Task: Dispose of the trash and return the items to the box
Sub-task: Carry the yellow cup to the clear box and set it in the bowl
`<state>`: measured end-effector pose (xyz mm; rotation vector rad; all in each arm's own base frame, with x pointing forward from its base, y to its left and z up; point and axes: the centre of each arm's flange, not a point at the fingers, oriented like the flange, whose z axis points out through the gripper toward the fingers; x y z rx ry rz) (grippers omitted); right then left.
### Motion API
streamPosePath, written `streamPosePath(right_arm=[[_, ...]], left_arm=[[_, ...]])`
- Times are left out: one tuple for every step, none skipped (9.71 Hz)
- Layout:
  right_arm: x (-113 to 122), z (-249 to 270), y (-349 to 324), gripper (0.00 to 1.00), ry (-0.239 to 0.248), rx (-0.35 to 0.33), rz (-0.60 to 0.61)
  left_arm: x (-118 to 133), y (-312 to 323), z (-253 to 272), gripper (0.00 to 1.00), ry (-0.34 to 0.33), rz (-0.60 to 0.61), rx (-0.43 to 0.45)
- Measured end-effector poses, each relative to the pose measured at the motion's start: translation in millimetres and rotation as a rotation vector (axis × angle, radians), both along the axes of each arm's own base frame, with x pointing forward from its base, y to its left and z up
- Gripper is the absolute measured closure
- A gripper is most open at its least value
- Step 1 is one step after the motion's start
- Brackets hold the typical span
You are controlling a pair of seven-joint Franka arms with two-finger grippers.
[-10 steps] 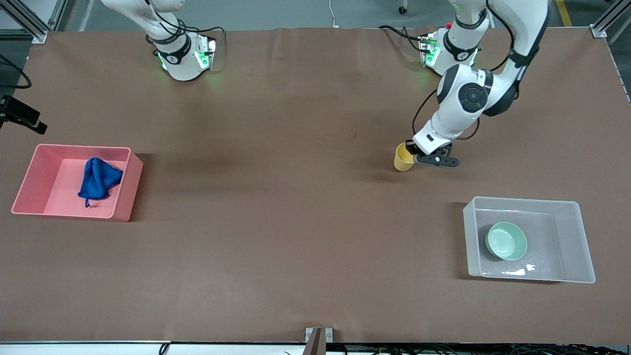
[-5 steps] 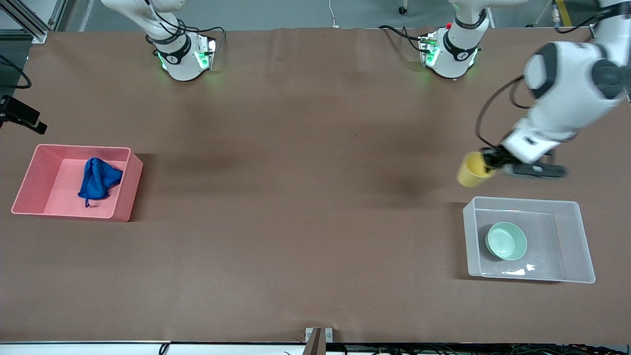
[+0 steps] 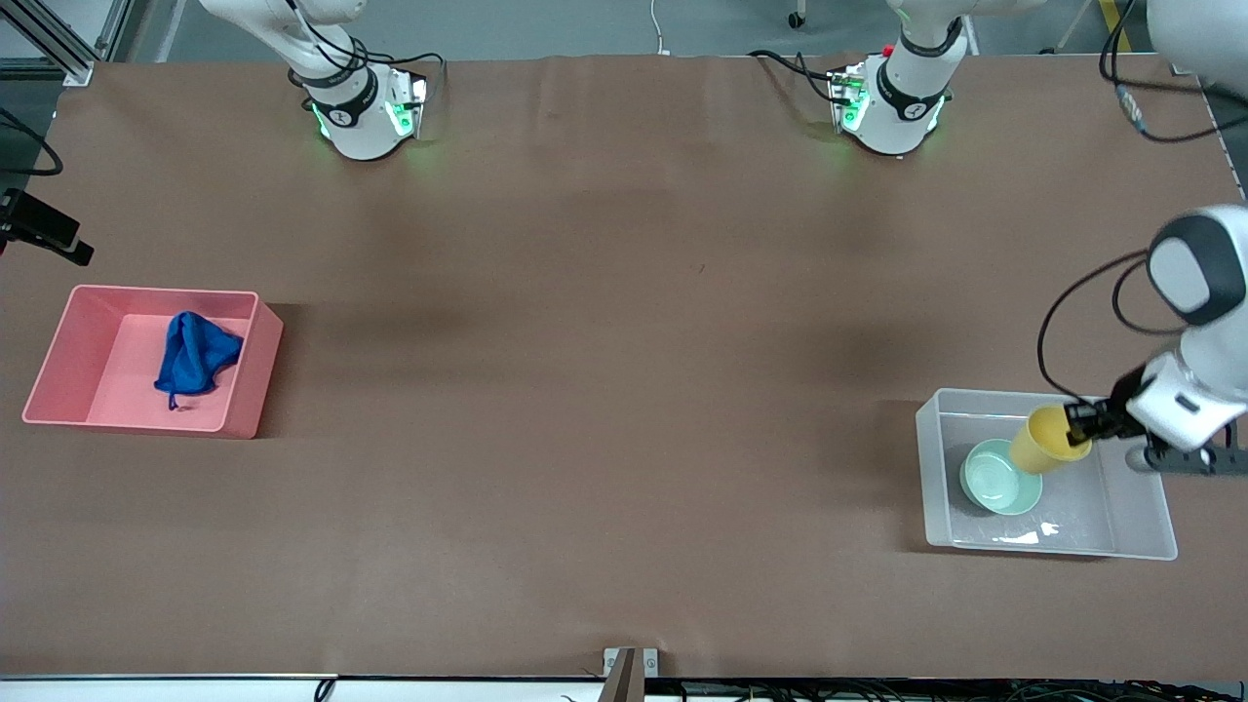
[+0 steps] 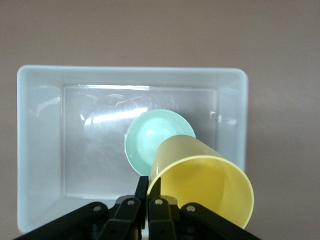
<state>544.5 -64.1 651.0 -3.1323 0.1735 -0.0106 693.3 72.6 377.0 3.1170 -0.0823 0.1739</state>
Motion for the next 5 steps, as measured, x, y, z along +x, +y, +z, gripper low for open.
streamPosePath(right_arm=[[0.0, 0.0, -0.1, 0.0, 0.0, 0.0, 0.0], [0.0, 0.0, -0.1, 0.0, 0.0, 0.0, 0.0], [0.0, 0.0, -0.2, 0.0, 0.0, 0.0, 0.0], [0.0, 0.1, -0.2, 0.0, 0.0, 0.0, 0.0], [0.0, 0.1, -0.1, 0.0, 0.0, 0.0, 0.0]], left_arm=[[9.0, 14.1, -24.0, 0.97, 0.039, -0.008, -0.004], [12.9, 27.7, -48.3, 0.97, 0.066, -0.01, -0.02], [13.6, 39.1, -67.1, 0.97, 0.084, -0.005, -0.035], [12.6, 44.1, -77.7, 0.97, 0.1, 0.001, -0.04], [10.6, 45.0, -83.2, 0.97, 0.118, 0.003, -0.043]])
